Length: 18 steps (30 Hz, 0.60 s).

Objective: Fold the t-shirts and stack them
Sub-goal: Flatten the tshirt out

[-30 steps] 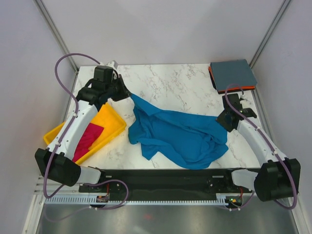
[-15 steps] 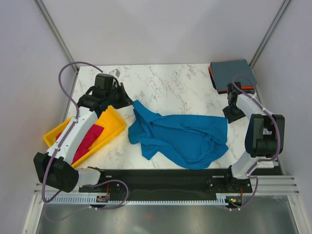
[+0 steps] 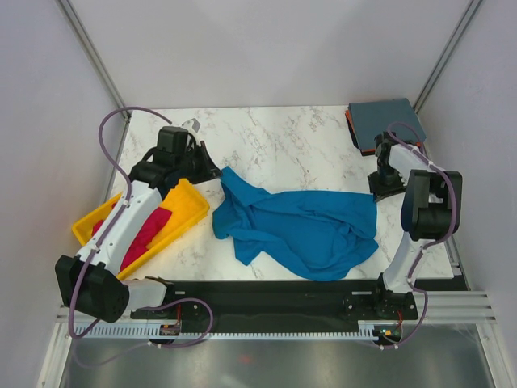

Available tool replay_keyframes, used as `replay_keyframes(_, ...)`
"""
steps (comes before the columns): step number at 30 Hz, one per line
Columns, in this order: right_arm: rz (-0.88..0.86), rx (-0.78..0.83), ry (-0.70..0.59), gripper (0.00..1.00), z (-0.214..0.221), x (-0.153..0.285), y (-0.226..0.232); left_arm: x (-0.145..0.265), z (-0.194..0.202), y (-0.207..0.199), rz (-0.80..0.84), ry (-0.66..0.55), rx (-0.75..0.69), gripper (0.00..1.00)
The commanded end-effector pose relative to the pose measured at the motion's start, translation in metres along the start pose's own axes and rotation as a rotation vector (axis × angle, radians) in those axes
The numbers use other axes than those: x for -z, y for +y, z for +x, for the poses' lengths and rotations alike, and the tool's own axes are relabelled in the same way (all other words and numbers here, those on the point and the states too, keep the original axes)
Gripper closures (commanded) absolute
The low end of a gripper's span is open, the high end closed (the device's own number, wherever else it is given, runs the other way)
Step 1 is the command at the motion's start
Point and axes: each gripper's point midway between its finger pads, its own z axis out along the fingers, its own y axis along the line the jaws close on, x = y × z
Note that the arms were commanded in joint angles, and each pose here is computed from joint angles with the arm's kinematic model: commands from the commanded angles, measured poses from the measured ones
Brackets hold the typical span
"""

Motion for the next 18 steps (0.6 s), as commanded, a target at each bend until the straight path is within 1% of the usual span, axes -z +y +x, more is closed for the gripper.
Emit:
replay_keyframes(1, 0.024, -0.086, 0.042, 0.51, 0.003, 0.001, 0.008, 0.009, -0.011, -0.011, 0.059, -0.057, -0.046, 0.98)
replay_keyframes(8, 0.084, -0.116, 0.081, 0.49, 0.014, -0.018, 0.008, 0.008, -0.010, -0.009, 0.053, -0.057, -0.047, 0.98)
replay_keyframes(14, 0.133, -0.118, 0.054, 0.49, 0.010, -0.031, -0.001, 0.007, -0.011, -0.009, 0.052, -0.061, -0.048, 0.98)
replay_keyframes(18, 0.160, -0.104, 0.049, 0.53, 0.009, -0.035, -0.009, 0.008, -0.012, -0.009, 0.052, -0.064, -0.047, 0.98)
